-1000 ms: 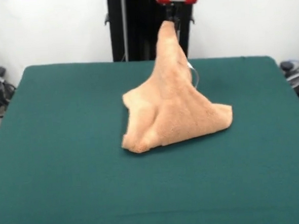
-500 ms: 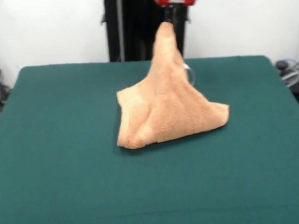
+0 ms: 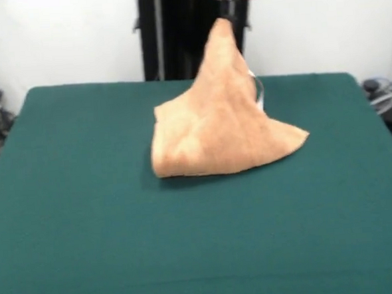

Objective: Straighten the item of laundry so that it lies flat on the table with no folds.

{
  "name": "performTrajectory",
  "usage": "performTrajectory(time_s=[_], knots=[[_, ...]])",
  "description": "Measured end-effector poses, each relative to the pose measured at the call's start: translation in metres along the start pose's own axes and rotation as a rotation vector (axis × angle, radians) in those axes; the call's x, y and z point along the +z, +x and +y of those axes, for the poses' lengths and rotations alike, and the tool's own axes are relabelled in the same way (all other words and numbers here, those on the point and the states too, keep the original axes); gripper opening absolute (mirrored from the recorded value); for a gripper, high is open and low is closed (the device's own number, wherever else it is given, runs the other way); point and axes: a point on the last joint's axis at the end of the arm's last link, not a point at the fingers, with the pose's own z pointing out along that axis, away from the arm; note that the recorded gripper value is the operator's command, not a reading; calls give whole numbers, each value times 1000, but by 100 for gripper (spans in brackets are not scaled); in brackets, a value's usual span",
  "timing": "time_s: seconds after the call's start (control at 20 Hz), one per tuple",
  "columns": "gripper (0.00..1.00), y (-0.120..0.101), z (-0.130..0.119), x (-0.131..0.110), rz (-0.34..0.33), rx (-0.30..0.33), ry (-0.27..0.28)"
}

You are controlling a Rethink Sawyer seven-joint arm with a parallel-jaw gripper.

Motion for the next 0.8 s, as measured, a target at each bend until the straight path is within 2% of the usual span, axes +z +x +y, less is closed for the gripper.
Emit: performTrajectory(time_s=[0.1, 0.3, 0.4, 0.6, 0.65, 0.8], knots=[[0, 21, 7, -10, 38, -3, -9], [0, 39, 16, -21, 66, -15, -15], [0, 30, 20, -20, 4, -47, 1], [0, 28, 30, -21, -54, -91, 7], [0, 29, 39, -19, -89, -116, 9], [0, 31, 48, -14, -131, -133, 15]])
